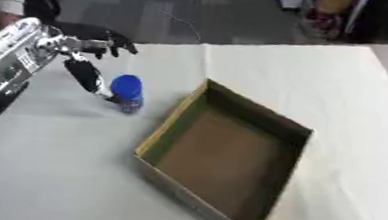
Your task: Pick up objects on the table and place them in the box.
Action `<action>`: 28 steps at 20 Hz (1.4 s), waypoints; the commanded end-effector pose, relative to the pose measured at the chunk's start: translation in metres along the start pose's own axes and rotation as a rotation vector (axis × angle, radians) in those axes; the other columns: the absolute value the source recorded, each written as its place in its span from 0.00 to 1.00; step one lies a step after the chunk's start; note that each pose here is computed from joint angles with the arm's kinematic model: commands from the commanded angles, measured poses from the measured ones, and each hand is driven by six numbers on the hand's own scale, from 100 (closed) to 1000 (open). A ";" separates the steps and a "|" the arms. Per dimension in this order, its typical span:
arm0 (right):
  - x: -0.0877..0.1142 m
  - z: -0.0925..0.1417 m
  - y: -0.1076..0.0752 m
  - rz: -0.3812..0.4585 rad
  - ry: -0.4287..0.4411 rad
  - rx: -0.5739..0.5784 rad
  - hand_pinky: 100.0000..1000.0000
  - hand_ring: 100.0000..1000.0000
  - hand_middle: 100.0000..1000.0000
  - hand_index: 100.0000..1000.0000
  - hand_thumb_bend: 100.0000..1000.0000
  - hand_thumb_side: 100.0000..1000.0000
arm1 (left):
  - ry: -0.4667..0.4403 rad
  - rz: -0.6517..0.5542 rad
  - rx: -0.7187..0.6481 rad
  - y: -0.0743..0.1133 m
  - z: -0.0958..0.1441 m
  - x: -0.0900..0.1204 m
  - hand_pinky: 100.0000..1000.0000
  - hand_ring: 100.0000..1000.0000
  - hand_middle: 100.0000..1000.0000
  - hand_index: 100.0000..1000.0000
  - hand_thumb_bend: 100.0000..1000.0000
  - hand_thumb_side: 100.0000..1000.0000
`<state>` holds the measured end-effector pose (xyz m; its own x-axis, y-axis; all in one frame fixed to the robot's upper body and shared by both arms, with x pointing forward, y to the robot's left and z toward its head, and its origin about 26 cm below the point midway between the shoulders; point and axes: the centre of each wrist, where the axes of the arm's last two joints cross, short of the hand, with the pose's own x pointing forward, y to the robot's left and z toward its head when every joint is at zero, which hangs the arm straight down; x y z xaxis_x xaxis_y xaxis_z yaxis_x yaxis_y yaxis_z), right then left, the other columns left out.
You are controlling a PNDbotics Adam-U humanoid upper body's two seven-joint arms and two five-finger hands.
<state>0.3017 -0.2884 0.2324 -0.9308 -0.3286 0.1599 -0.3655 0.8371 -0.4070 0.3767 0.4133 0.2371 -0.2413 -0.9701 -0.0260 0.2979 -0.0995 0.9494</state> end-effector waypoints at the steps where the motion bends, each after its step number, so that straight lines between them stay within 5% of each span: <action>1: 0.002 -0.011 -0.001 0.074 -0.176 0.191 0.00 0.34 0.34 0.24 0.00 0.74 | 0.031 -0.036 -0.004 0.012 0.005 -0.008 0.65 0.78 0.99 0.97 0.58 0.25; 17: -0.002 -0.023 0.002 0.047 -0.216 0.194 0.00 0.34 0.34 0.25 0.00 0.74 | 0.104 -0.044 -0.192 0.005 -0.004 -0.025 0.73 0.80 0.99 0.97 0.57 0.26; 28: -0.003 -0.030 0.001 0.047 -0.242 0.209 0.00 0.34 0.34 0.25 0.00 0.74 | 0.120 -0.063 -0.194 0.011 -0.001 -0.028 0.73 0.80 0.98 0.97 0.56 0.26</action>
<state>0.3070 -0.2738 0.2499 -0.9124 -0.3902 0.1233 -0.4043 0.8128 -0.4193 0.3906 0.4316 0.2290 -0.1797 -0.9784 -0.1020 0.4943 -0.1795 0.8505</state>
